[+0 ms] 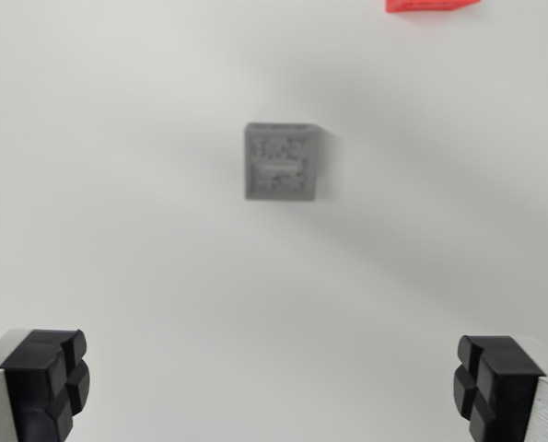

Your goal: Destack cube

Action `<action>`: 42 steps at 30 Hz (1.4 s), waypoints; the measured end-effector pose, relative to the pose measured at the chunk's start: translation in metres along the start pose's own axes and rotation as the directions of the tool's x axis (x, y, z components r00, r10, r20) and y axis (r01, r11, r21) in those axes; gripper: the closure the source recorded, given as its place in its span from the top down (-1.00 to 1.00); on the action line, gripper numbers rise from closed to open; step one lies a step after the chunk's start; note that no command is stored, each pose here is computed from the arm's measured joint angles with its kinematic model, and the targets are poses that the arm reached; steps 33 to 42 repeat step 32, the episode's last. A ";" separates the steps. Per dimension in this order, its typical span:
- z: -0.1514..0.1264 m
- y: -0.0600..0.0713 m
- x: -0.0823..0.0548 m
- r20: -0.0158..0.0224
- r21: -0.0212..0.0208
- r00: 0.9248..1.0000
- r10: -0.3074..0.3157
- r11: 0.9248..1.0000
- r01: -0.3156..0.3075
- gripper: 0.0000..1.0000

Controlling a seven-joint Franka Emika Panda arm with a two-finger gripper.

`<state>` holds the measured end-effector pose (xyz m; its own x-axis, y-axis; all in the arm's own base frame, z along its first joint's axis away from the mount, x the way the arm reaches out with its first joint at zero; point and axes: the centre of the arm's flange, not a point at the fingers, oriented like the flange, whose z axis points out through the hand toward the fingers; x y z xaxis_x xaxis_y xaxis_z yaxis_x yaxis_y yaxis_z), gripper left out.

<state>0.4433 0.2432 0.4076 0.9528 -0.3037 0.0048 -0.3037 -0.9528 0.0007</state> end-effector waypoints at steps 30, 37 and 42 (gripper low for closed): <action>-0.005 0.000 0.000 0.001 -0.001 1.000 0.000 1.000 0.000 1.00; -0.005 0.000 0.000 0.001 -0.001 1.000 0.000 1.000 0.000 1.00; -0.005 0.000 0.000 0.001 -0.001 1.000 0.000 1.000 0.000 1.00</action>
